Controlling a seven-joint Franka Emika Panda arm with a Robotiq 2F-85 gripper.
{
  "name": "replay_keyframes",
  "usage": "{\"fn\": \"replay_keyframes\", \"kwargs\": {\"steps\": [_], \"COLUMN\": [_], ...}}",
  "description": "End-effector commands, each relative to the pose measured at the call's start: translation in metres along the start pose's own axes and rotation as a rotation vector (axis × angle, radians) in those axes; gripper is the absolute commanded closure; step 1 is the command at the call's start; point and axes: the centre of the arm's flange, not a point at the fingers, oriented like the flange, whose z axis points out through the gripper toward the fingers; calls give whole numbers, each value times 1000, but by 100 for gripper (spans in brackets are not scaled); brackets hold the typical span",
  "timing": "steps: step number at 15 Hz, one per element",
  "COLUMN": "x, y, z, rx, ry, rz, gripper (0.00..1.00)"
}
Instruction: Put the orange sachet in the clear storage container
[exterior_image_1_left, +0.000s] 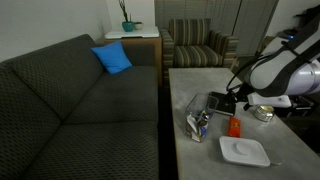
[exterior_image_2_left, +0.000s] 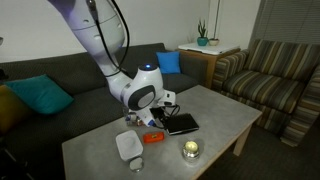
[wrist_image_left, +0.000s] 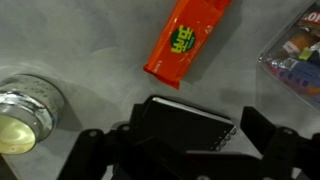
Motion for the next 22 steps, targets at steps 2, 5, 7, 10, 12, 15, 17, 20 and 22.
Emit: {"fn": "replay_keyframes", "kwargs": {"steps": [2,5,7,10,12,15,17,20,22], "x": [4,-9,-14,-16,-18,-21,-26,-26,-26], "y": [-5,-9,-12,-15,-12,0,-2,-4,-4], "z": [51,66,65,59,55,61,45,45,45], "rx": [82,106,99,64,34,-8,12,13,13], "ry": [-84,-162,-206,-261,-297,-296,-280,-279,-279], "rz": [-51,-64,-78,-72,-56,-4,-29,-31,-32], "gripper": [0,0,0,0,0,0,0,0,0]}}
